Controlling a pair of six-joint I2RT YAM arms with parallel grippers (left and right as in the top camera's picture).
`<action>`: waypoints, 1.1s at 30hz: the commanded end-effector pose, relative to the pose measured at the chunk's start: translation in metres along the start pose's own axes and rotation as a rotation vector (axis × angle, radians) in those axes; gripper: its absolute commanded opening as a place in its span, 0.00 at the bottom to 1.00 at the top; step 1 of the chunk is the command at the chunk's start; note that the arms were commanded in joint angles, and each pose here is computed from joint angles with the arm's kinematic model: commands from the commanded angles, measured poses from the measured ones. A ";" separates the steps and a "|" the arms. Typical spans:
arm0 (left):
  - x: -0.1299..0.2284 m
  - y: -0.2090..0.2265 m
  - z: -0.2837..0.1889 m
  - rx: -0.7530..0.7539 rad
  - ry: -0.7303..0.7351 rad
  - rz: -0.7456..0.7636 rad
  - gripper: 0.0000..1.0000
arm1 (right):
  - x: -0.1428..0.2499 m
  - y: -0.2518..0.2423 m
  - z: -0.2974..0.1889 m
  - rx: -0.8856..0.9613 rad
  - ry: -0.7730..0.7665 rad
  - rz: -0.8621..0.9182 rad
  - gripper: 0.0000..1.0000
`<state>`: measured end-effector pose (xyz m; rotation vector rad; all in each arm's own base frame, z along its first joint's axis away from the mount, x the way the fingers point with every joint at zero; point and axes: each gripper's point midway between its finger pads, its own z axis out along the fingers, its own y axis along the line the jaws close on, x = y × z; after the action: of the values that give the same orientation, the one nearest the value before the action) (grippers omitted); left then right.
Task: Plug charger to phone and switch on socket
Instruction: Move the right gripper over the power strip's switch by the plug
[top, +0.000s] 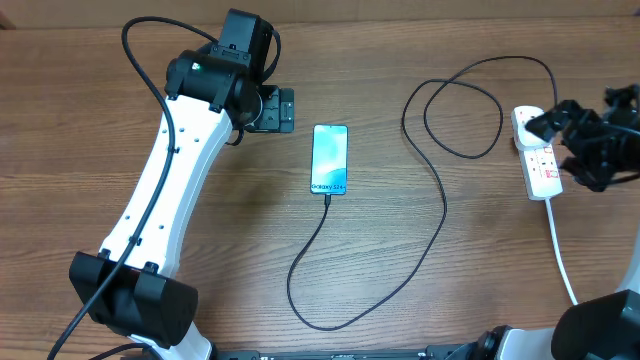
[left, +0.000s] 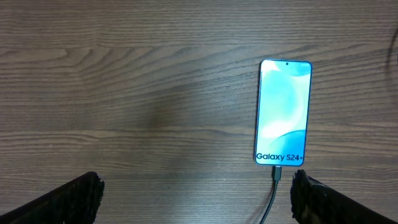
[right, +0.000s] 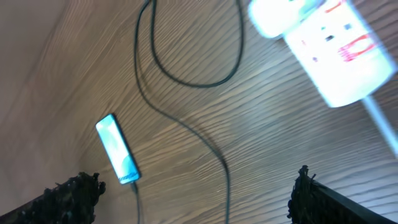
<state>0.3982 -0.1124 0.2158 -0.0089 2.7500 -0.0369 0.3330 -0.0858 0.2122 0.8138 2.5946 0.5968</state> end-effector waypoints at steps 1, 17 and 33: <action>-0.002 0.002 -0.002 -0.011 -0.008 0.018 1.00 | -0.011 -0.007 -0.019 -0.006 -0.062 -0.056 1.00; -0.002 0.002 -0.002 -0.011 -0.008 0.018 1.00 | -0.054 -0.039 0.019 0.003 -0.090 -0.048 1.00; -0.002 0.002 -0.002 -0.011 -0.008 0.018 1.00 | -0.090 -0.081 0.083 0.060 -0.087 -0.041 1.00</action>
<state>0.3982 -0.1124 0.2158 -0.0089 2.7500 -0.0369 0.3983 -0.1674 0.1258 0.7829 2.5501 0.5026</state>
